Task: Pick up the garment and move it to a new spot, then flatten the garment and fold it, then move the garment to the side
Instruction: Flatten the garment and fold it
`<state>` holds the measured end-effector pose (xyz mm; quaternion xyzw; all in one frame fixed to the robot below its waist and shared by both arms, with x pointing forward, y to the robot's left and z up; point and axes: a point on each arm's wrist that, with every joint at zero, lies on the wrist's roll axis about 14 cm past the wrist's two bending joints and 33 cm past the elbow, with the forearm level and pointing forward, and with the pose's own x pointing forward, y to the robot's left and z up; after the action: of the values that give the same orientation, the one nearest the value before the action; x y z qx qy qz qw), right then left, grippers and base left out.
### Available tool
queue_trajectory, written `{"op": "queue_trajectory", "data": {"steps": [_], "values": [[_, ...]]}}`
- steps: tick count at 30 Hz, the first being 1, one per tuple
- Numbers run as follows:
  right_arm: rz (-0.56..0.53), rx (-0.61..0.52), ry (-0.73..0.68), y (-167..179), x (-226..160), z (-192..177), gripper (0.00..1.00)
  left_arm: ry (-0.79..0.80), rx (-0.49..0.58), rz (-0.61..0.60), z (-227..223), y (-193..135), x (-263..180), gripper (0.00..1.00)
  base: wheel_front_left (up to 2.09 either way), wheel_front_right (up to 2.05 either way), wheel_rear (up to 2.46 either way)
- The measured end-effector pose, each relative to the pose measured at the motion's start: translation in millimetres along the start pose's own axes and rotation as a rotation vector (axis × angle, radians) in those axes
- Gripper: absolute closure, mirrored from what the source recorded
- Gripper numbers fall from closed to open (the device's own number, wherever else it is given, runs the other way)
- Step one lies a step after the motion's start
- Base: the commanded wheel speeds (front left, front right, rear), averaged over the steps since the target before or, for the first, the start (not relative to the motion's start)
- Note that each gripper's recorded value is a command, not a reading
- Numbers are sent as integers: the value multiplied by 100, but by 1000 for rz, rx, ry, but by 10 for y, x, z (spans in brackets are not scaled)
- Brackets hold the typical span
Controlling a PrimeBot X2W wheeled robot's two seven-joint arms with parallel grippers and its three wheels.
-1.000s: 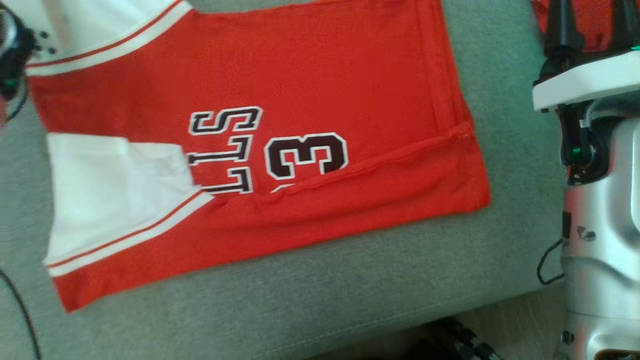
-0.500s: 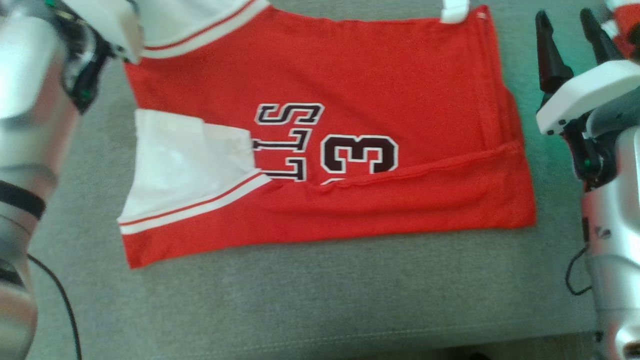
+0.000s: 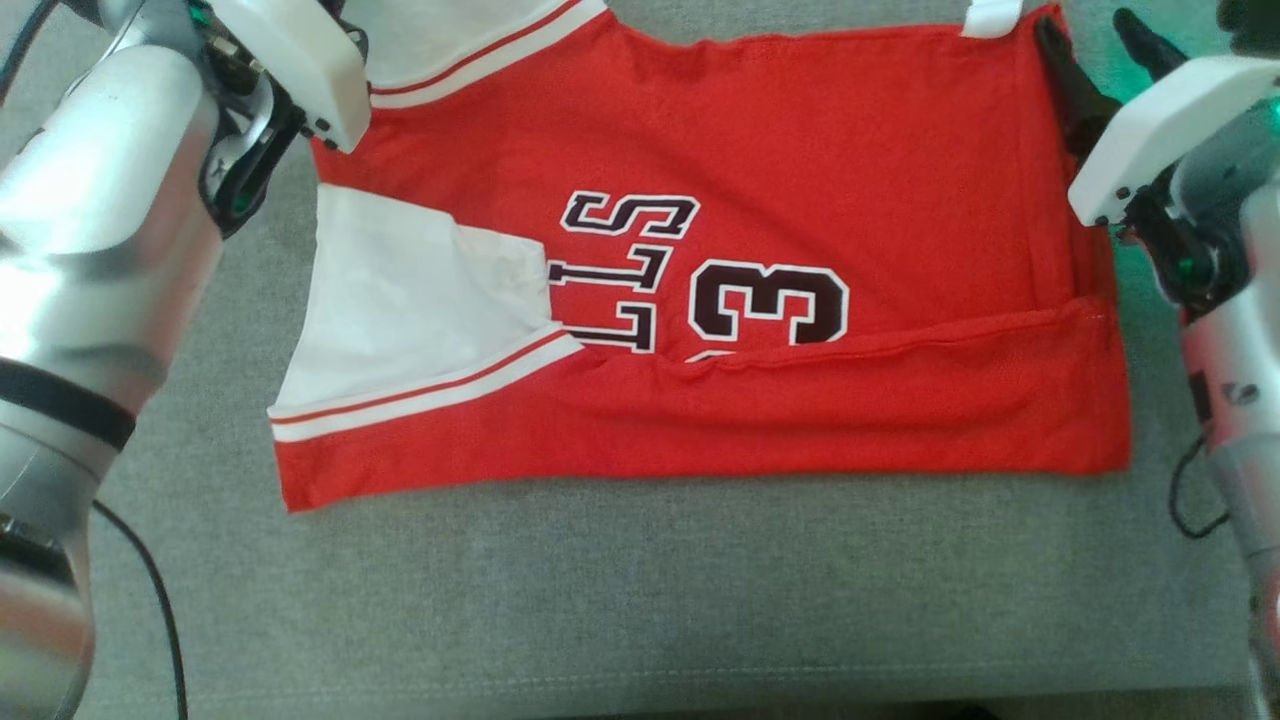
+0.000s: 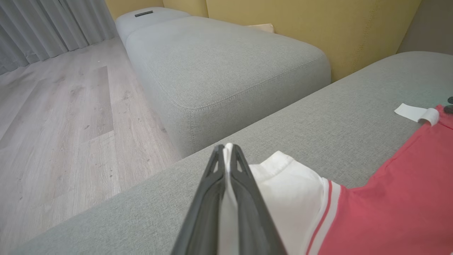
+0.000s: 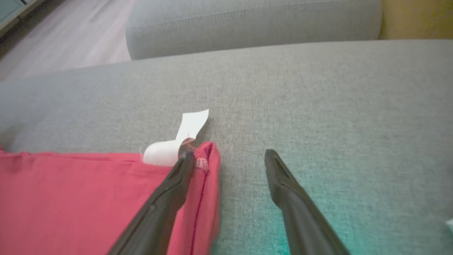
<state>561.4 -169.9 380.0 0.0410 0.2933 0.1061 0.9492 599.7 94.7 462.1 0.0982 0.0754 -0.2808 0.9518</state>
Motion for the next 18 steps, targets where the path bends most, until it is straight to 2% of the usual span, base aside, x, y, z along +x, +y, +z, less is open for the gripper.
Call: {"op": "queue_trajectory", "data": {"steps": [7,11,12,13,18], "values": [[48,-7,92,83,177,-80,0,18,-13,-3,-102,-23,-3,100,0,0,0],[54,-62,152,55,218,-102,0,26,-14,-3,-132,-30,-18,100,0,0,0],[57,-71,165,55,222,-102,62,28,-12,-2,-136,-25,-24,100,0,0,0],[59,-83,174,51,219,-96,100,29,-12,-1,-138,-21,-27,100,0,0,0],[51,-102,194,-8,150,-78,100,36,-6,15,-117,19,-51,100,0,0,0]]}}
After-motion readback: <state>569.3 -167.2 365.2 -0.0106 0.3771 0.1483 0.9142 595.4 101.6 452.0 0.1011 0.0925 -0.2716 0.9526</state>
